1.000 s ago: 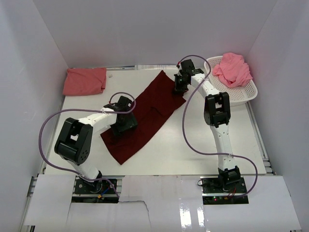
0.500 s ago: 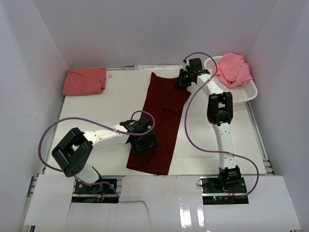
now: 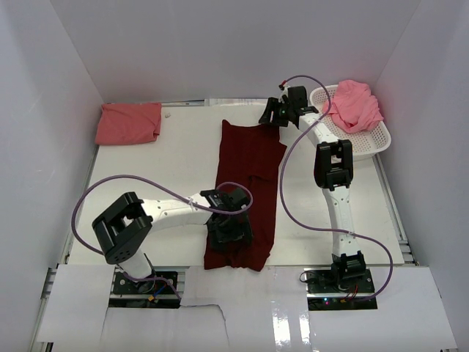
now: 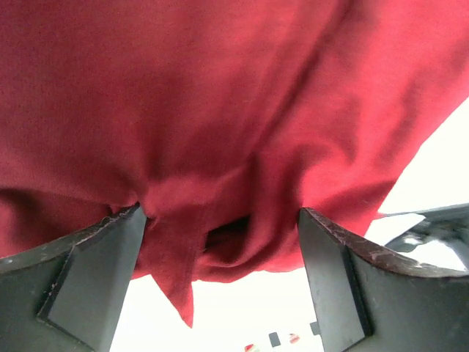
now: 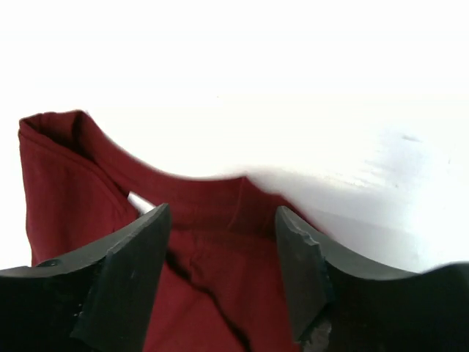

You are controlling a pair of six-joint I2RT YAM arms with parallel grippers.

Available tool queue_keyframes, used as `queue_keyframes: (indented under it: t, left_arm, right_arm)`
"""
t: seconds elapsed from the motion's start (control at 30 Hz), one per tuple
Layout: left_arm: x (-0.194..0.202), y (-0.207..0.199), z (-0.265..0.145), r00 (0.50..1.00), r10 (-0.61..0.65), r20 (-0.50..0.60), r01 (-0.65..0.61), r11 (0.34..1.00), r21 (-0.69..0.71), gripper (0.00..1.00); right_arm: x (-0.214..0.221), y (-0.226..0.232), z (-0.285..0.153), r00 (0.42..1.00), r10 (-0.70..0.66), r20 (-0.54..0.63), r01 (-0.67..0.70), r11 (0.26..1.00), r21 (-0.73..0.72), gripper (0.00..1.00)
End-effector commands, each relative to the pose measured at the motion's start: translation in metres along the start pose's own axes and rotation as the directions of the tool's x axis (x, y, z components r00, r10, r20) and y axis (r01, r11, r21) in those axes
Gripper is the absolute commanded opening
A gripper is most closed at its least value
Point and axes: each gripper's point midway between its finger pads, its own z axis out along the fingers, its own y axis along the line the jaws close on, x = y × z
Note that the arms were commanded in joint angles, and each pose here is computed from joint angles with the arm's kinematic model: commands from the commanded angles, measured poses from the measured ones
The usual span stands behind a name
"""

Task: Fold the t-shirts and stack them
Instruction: Rotate the tshirt 90 degrees

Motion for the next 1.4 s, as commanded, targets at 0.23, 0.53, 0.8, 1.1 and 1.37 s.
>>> queue_keyframes:
  t: [0.23, 0.53, 0.8, 1.1, 1.37]
  left_arm:
    - [-0.065, -0.026, -0.074, 0.987, 0.055, 0.148, -0.046, 0.997, -0.061, 0.98]
    - [-0.186, -0.048, -0.110, 0.940, 0.119, 0.321, -0.174, 0.973, 0.151, 0.98]
    - [-0.271, -0.062, -0.066, 0.861, 0.217, 0.459, -0.248, 0.969, 0.007, 0.98]
    - [-0.301, -0.095, -0.038, 0.848, 0.215, 0.484, -0.302, 0.947, 0.108, 0.97]
    - [-0.318, -0.079, 0.000, 0.885, 0.171, 0.433, -0.240, 0.965, 0.109, 0.96]
  right_arm:
    - [-0.073, 0.079, -0.105, 0.974, -0.145, 0.172, 0.164, 0.981, -0.101, 0.67]
    - [0.036, 0.107, -0.183, 0.987, -0.152, -0.044, 0.148, 0.985, -0.084, 0.61]
    - [0.141, 0.110, -0.179, 0.966, -0.111, -0.232, 0.113, 0.994, -0.004, 0.08]
    - [0.163, 0.083, -0.137, 0.955, -0.066, -0.288, 0.085, 0.995, 0.055, 0.08]
    - [0.167, 0.063, -0.115, 0.950, -0.053, -0.308, 0.097, 0.987, 0.127, 0.08]
